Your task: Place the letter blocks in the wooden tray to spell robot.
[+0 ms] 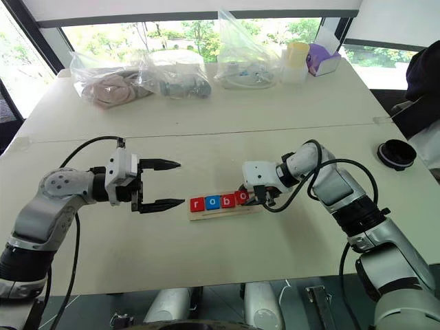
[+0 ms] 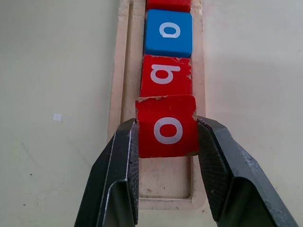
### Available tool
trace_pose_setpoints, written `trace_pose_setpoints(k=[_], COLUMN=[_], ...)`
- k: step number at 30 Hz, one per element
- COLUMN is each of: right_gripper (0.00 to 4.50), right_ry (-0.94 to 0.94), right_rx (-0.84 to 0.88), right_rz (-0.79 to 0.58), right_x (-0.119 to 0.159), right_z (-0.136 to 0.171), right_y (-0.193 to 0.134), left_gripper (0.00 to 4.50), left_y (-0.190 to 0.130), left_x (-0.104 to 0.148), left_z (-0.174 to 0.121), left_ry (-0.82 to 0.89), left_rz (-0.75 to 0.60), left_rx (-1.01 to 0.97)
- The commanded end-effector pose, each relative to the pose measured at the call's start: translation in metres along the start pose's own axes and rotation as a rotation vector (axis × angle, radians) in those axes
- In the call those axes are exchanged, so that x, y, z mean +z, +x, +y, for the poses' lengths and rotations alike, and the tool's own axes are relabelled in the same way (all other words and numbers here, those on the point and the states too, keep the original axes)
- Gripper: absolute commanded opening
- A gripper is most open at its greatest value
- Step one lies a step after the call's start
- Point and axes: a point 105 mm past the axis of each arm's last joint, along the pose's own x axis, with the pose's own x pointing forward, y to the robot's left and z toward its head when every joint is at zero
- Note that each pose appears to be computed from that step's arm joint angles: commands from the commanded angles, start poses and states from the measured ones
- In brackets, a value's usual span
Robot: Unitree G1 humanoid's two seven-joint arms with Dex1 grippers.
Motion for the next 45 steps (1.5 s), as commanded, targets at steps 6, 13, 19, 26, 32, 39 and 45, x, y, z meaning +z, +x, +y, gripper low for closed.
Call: trace_pose_setpoints(k=[6, 13, 19, 26, 32, 39, 45], right_gripper=[1.14, 1.14, 1.14, 3.26, 4.46, 4.46, 4.46], right_ry=[-0.013, -0.003, 0.0, 0.005, 0.007, 0.02, 0.018], right_rx=[-0.013, -0.013, -0.02, -0.024, -0.041, -0.101, -0.146], right_rz=[-0.015, -0.01, -0.009, -0.016, -0.04, -0.052, -0.064], right_x=[0.007, 0.005, 0.004, 0.006, 0.012, 0.014, 0.011], right_z=[-0.004, -0.004, -0.005, -0.007, -0.01, -0.02, -0.025], right_y=[-0.003, -0.001, -0.001, -0.001, -0.004, -0.01, -0.002], left_gripper=[4.5, 4.5, 4.5, 4.5, 4.5, 4.5, 4.5], left_y=[-0.001, -0.001, -0.001, -0.001, -0.001, 0.0, 0.001], left_x=[0.012, 0.012, 0.011, 0.011, 0.01, 0.009, 0.009], left_z=[0.001, 0.001, 0.001, 0.0, 0.0, 0.0, -0.001], left_ry=[0.037, 0.036, 0.033, 0.031, 0.03, 0.028, 0.026], left_rz=[-0.032, -0.033, -0.034, -0.035, -0.035, -0.037, -0.041], left_rx=[0.009, 0.008, 0.01, 0.01, 0.01, 0.009, 0.004])
